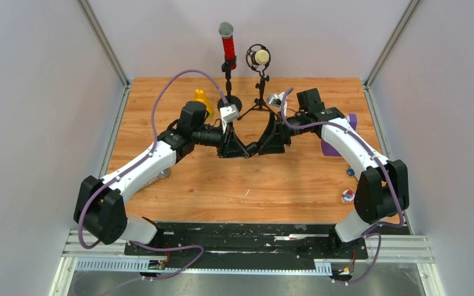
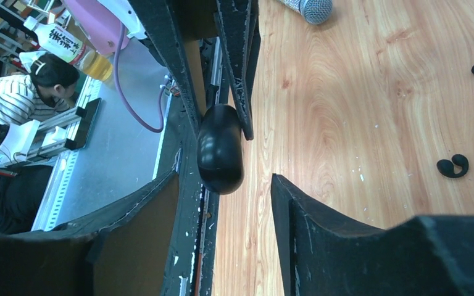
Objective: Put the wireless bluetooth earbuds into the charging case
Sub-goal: Open the charging case.
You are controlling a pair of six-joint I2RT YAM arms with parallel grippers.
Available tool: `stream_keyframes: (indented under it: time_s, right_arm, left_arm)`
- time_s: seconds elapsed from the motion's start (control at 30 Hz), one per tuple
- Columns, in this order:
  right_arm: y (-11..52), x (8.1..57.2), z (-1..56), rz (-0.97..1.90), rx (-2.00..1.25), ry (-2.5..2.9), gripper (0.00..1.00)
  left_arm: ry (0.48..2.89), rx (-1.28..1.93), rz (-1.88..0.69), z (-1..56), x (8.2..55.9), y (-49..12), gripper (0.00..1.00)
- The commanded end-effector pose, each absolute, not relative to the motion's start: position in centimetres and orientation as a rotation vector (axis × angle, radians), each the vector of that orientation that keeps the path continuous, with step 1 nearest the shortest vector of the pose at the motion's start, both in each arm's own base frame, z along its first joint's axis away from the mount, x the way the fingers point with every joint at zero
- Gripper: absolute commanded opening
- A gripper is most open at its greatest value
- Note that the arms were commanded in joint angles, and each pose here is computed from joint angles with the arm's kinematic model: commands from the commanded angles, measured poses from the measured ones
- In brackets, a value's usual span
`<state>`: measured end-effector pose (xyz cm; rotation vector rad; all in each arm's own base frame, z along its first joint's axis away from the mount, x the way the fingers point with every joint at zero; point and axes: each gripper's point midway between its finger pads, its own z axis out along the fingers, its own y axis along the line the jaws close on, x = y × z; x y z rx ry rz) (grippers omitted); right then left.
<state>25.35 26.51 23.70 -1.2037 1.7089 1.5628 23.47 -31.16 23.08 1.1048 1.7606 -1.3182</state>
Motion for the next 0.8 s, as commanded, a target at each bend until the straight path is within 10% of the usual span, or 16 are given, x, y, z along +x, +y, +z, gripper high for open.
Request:
stream_keyframes:
  time_s: [0.0,0.77]
  right_arm:
    - [26.8,24.8,25.0,1.638,-1.222,1.606,0.58]
    - [28.0,24.2,23.9,1.696,-1.239,1.623,0.39]
  left_arm:
    - [1.684,1.099,-1.295,25.1,23.5,-31.2,0.04]
    - [1.68,1.092,-1.296,25.0,23.5,-31.0,0.04]
